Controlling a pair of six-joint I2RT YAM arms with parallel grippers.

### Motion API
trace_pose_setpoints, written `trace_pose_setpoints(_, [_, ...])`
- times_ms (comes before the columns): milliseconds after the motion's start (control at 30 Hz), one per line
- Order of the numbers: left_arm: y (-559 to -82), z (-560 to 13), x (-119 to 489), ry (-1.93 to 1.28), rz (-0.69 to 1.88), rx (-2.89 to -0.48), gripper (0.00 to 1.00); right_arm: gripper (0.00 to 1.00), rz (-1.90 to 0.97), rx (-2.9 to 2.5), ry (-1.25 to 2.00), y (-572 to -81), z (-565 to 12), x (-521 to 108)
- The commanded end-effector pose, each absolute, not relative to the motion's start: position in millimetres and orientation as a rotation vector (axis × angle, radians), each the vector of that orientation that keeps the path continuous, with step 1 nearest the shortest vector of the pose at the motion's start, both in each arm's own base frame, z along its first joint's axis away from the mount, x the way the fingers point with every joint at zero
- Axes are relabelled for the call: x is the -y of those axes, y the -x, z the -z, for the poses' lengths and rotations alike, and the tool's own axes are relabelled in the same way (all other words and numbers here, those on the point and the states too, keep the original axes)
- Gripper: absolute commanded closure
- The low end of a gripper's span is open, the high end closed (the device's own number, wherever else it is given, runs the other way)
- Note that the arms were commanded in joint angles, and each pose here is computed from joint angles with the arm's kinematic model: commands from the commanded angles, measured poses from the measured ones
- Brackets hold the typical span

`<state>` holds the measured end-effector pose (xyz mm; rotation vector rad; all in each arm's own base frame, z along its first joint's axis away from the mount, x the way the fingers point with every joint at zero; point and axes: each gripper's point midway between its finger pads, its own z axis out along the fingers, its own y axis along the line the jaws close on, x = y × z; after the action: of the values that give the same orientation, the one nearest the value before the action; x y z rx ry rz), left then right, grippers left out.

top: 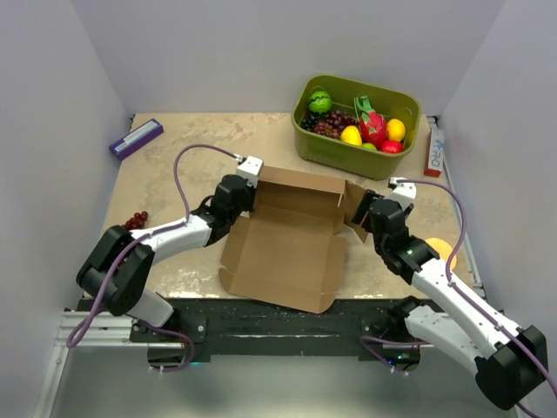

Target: Fold the paper box

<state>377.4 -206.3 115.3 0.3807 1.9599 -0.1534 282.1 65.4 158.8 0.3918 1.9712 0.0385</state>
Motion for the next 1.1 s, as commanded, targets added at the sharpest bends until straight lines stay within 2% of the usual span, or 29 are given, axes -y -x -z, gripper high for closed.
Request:
trace_pose_setpoints(0, [-363,-94,190,-0.46,0.088,-2.023,0.96,0.29,-0.013,-1.857,-0.343,-298,-178,-62])
trace_pose_setpoints(167, [-363,-96,190,-0.465,0.09,-1.998,0.96,0.51,-0.019,-1.864,-0.312,-300,-176,-65])
trace_pose_setpoints(200, [-364,-96,190,-0.46,0.089,-1.989,0.96,0.6,-0.03,-1.864,-0.305,-299,-177,-66])
trace_pose_setpoints(267, [-366,-96,187,-0.445,0.069,-1.986,0.96,0.68,-0.038,-1.866,-0.297,-298,-177,-67])
trace_pose_setpoints(300, [-366,-94,184,-0.434,0.054,-1.992,0.96,0.76,-0.043,-1.867,-0.289,-297,-178,-68])
trace_pose_setpoints(400, [-370,-96,168,-0.366,-0.039,-1.999,0.96,0.88,-0.028,-1.876,-0.292,-295,-178,-65])
trace_pose_setpoints(567, [-372,-99,147,-0.291,-0.162,-1.991,0.96,0.93,-0.014,-1.882,-0.3,-292,-180,-62])
trace_pose_setpoints(1067, [-367,-102,135,-0.307,-0.328,-1.944,0.96,0.93,-0.017,-1.858,-0.302,-289,-194,-59])
